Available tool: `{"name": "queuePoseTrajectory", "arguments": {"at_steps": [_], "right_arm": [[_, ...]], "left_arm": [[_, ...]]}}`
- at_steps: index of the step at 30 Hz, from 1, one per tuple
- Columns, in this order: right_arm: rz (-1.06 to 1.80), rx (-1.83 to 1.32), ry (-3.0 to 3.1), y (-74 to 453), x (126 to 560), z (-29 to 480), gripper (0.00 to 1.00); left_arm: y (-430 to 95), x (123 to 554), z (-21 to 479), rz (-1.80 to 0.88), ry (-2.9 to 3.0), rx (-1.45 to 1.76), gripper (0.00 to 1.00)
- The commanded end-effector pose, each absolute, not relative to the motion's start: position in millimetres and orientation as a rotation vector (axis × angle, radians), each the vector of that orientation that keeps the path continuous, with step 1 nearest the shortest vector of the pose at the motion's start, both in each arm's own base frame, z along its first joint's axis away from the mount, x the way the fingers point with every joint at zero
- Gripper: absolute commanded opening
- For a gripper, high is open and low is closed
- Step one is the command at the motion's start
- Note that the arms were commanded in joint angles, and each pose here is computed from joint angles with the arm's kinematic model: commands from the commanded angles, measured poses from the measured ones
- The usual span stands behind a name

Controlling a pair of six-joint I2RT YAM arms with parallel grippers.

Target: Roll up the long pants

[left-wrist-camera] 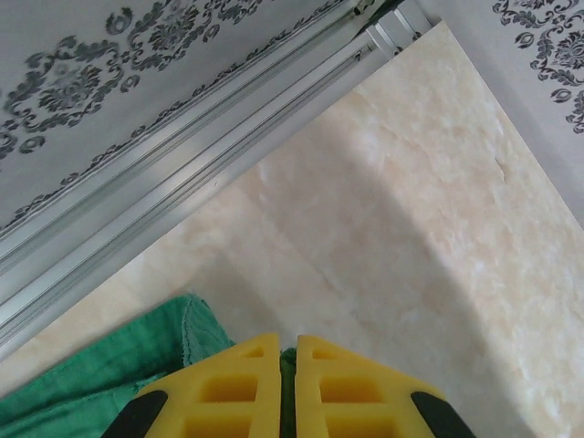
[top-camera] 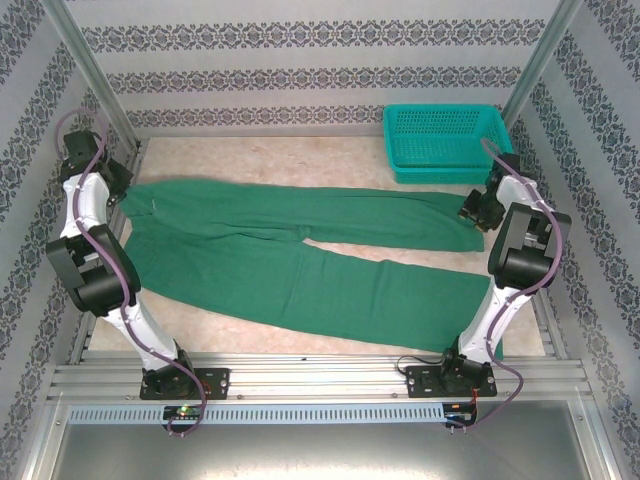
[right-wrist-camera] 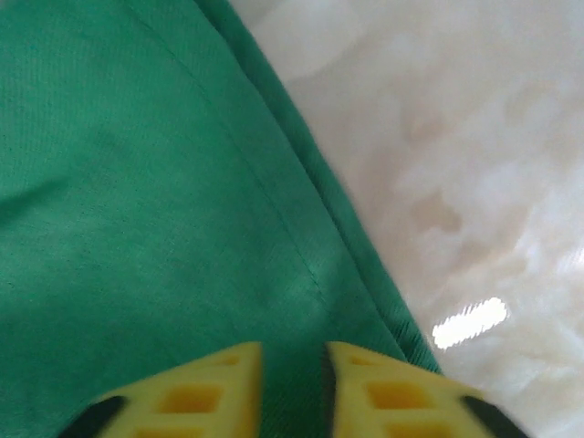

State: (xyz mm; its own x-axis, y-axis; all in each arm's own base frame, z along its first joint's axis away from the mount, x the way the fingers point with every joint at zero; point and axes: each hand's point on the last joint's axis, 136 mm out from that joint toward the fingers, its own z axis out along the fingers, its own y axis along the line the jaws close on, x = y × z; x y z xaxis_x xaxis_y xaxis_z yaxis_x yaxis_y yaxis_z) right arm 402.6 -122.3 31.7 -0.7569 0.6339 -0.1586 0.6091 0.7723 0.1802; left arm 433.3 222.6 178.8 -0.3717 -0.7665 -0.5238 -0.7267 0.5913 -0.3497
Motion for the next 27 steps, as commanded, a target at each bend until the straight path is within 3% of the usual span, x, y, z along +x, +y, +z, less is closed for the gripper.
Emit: {"name": "queuePoseTrajectory", "arguments": {"at_steps": [1,4,13,18,19,22,25,26,27], "right_arm": [[0.19,0.949,2.776,-118.0,395.7,31.4,0.13],[0.203,0.953,2.797,-111.6,385.6,30.2,0.0],[0.143,0.909,2.881,-81.9,327.3,41.7,0.0],[0.053,0.919,2.837,-88.6,323.9,52.3,0.0],[0.028,0.93,2.807,-94.2,330.0,56.1,0.02],[-0.023,0.944,2.744,-109.4,356.0,63.3,0.43],[-0.031,0.939,2.711,-119.4,386.3,72.7,0.47],[-0.016,0.939,2.699,-119.7,395.1,74.1,0.55],[0.004,0.933,2.689,-119.7,405.1,77.3,0.56]], "left_arm": [[230.2,419.4,188.6,-0.017,2.14,-1.163,0.0],[232.7,409.0,193.5,-0.005,2.129,-1.182,0.0],[238.7,394.9,212.8,0.01,2.102,-1.181,0.0],[235.8,398.3,199.0,-0.027,2.11,-1.195,0.0],[235.5,399.5,195.9,-0.037,2.106,-1.198,0.0],[233.0,403.6,185.3,-0.059,2.121,-1.205,0.0],[232.0,404.7,178.7,-0.055,2.135,-1.202,0.0],[231.2,405.2,177.5,-0.057,2.134,-1.199,0.0],[230.2,405.9,175.4,-0.061,2.137,-1.199,0.0]]}}
